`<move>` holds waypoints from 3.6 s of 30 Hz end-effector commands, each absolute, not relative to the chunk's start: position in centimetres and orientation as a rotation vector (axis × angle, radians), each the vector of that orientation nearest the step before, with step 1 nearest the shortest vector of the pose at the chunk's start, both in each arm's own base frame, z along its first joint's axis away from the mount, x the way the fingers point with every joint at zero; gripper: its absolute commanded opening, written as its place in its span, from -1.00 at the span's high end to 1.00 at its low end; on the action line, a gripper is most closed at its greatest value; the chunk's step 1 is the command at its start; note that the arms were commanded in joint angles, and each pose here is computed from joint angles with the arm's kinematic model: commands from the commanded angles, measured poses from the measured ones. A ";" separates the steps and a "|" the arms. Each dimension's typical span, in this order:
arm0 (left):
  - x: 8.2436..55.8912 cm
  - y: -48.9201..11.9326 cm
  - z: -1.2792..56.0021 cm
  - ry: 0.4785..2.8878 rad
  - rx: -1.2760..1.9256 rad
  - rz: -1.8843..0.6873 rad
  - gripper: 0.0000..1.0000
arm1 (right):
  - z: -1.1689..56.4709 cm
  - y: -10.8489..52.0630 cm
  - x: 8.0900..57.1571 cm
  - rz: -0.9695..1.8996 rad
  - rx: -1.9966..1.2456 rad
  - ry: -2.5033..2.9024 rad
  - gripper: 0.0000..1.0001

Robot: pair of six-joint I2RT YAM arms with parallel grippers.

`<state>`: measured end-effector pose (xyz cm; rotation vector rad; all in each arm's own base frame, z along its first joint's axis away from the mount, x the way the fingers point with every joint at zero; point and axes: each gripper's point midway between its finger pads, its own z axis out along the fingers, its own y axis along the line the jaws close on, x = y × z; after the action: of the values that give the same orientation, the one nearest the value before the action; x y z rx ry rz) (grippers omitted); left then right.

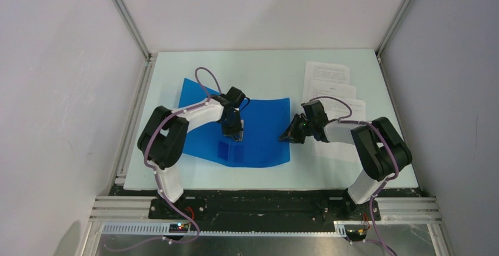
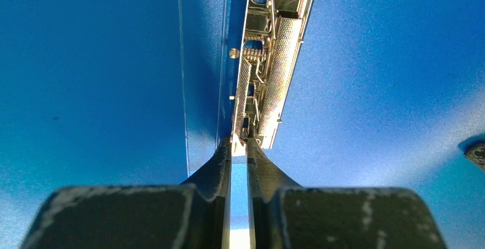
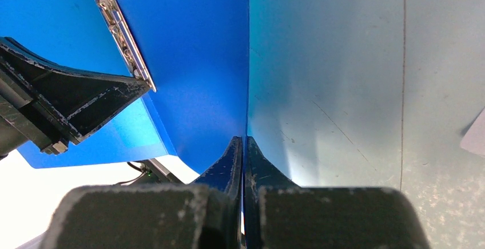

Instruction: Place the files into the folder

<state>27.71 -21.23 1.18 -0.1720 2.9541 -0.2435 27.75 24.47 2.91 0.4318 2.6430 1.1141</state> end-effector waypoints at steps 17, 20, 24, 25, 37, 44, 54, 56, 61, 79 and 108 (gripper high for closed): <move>28.2 -20.1 -1.0 2.725 -0.011 0.105 0.90 | 3.0 26.6 26.3 1.192 0.373 2.667 1.00; 28.9 -19.6 1.0 2.659 -0.022 0.143 0.62 | 3.1 26.6 26.3 1.190 0.372 2.666 1.00; 29.2 -20.3 2.6 2.653 0.020 0.100 0.54 | 3.2 26.5 26.3 1.173 0.371 2.664 1.00; 29.4 -20.6 2.9 2.648 0.022 0.087 0.49 | 3.2 26.5 26.3 1.168 0.366 2.665 1.00; 30.9 -20.2 6.9 2.541 0.028 0.128 -0.17 | 3.3 26.2 26.1 1.136 0.363 2.669 1.00; 31.0 -19.8 8.2 2.463 0.123 0.217 -0.23 | 3.3 26.3 26.1 1.141 0.356 2.668 1.00; 29.2 -20.7 6.4 2.569 0.066 0.131 -0.32 | 3.4 26.4 26.0 1.152 0.348 2.669 1.00; 29.1 -20.6 6.0 2.578 0.065 0.143 -0.25 | 3.3 26.4 25.9 1.152 0.345 2.672 1.00; 28.8 -19.9 5.3 2.587 0.042 0.171 0.15 | 3.2 26.5 25.8 1.155 0.346 2.677 1.00; 28.0 -18.5 2.9 2.675 -0.013 0.185 0.47 | 3.2 26.7 25.9 1.168 0.352 2.673 1.00; 27.0 -18.4 2.7 2.697 -0.026 0.156 0.46 | 2.8 26.8 25.7 1.166 0.345 2.685 1.00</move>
<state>26.80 -18.42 2.02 0.0132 2.7237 0.1743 26.37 26.67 3.29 0.3732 2.6587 1.1732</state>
